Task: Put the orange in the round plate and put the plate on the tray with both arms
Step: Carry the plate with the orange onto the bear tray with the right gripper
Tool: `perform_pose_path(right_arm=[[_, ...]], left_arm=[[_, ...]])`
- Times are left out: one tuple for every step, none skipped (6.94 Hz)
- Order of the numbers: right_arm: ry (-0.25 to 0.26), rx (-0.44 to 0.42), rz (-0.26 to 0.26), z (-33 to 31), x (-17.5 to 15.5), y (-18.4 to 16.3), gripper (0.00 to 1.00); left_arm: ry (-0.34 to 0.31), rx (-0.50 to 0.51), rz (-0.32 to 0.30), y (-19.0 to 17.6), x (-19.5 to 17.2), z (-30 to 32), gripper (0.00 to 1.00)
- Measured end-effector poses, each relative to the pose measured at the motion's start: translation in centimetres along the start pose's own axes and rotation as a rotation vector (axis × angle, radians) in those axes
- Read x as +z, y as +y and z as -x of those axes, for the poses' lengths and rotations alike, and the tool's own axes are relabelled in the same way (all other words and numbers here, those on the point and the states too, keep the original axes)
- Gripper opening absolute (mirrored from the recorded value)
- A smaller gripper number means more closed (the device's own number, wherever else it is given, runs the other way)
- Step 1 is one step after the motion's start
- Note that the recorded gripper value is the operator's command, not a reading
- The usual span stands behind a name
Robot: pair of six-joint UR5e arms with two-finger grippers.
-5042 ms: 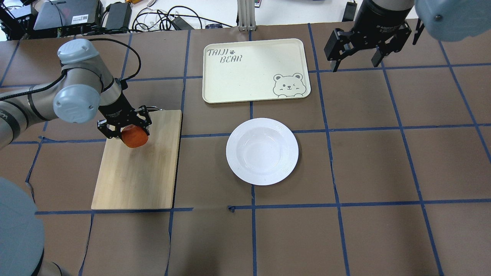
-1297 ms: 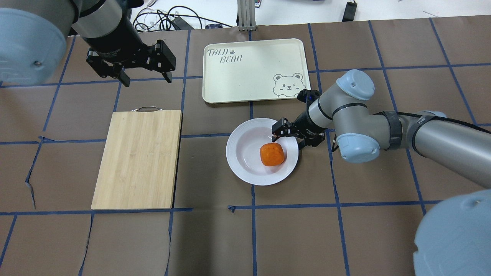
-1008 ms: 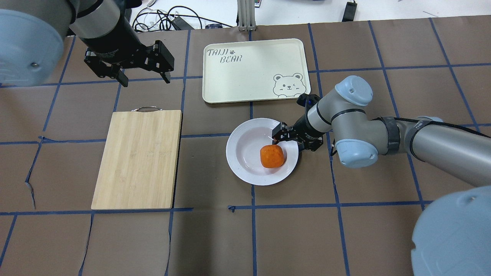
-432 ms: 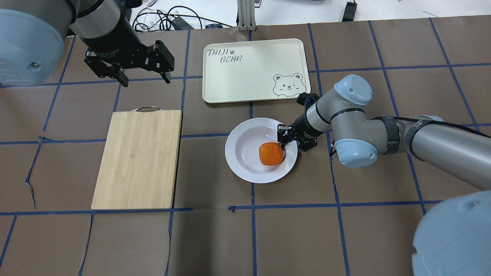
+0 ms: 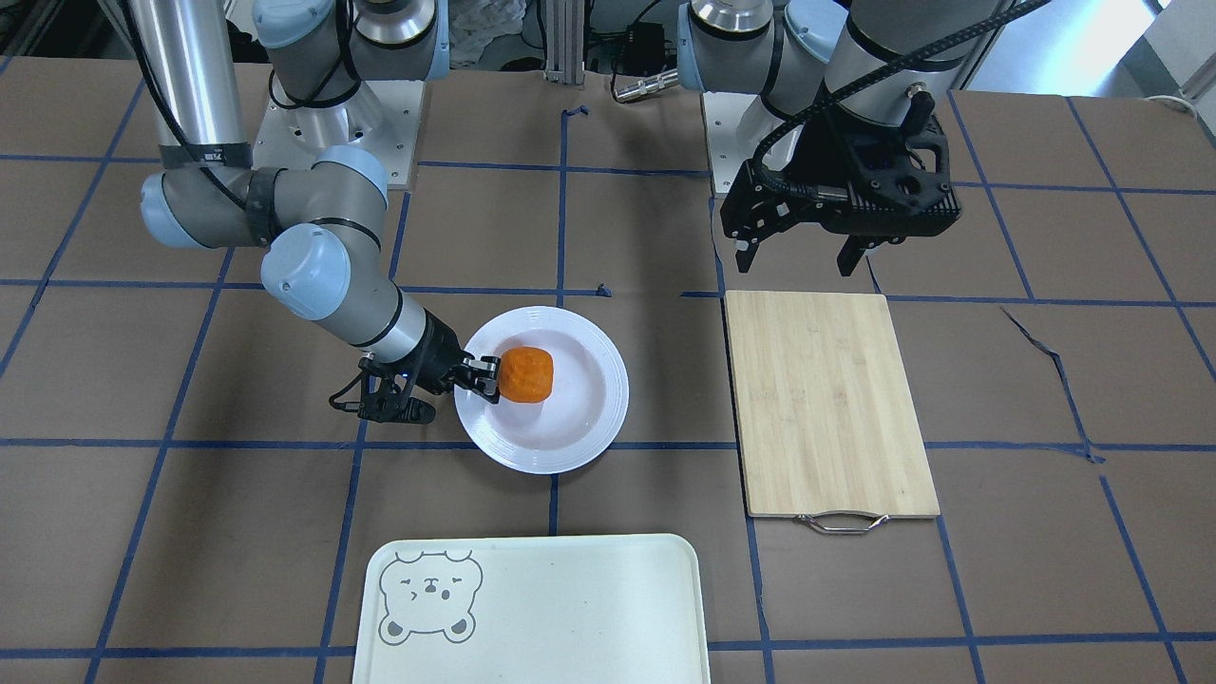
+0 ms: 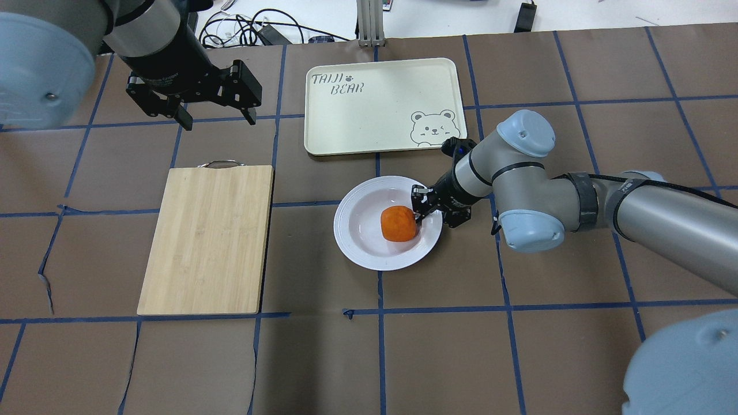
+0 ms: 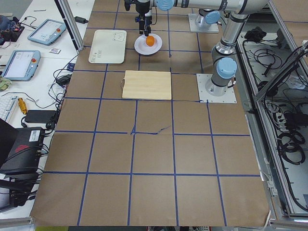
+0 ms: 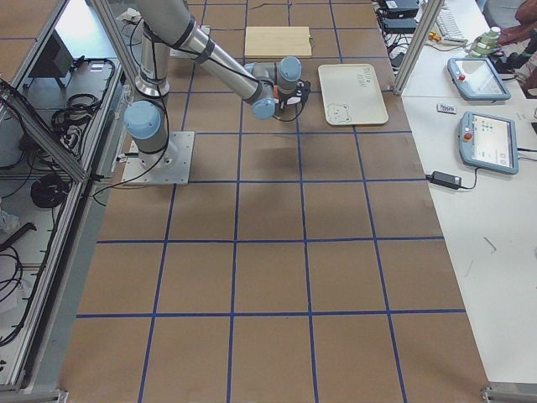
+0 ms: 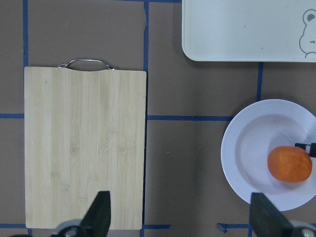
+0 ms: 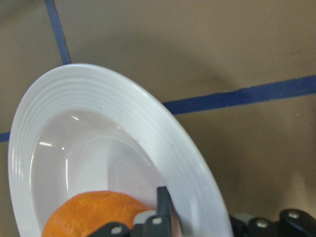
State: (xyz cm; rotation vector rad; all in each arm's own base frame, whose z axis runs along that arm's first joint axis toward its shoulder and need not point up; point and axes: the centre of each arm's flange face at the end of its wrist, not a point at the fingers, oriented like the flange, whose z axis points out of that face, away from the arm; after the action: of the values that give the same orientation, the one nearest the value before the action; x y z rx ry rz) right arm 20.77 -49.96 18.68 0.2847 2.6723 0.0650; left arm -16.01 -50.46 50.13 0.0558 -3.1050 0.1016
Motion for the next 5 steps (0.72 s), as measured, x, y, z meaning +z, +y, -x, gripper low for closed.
perform_pose_path(right_arm=[[-0.007,-0.006,-0.028,0.7,-1.5,0.0,0.0],[-0.013,-0.012,-0.054,1.2,-2.8,-0.3,0.0],[-0.021,-0.021,-0.082,1.7,-4.0,-1.1,0.0],[-0.035,-0.039,-0.12,2.7,-5.4,-2.3,0.0],[-0.048,-0.06,-0.164,4.0,-6.9,-4.6,0.0]], left_arm=[[0.0,0.0,0.002,0.0,0.0,0.0,1.0],[-0.001,0.0,0.002,0.1,0.0,0.0,1.0],[-0.002,0.0,0.003,0.1,0.0,0.0,1.0],[-0.001,0.0,0.003,0.2,0.0,0.0,1.0],[-0.001,0.0,0.002,0.2,-0.1,0.0,1.0]])
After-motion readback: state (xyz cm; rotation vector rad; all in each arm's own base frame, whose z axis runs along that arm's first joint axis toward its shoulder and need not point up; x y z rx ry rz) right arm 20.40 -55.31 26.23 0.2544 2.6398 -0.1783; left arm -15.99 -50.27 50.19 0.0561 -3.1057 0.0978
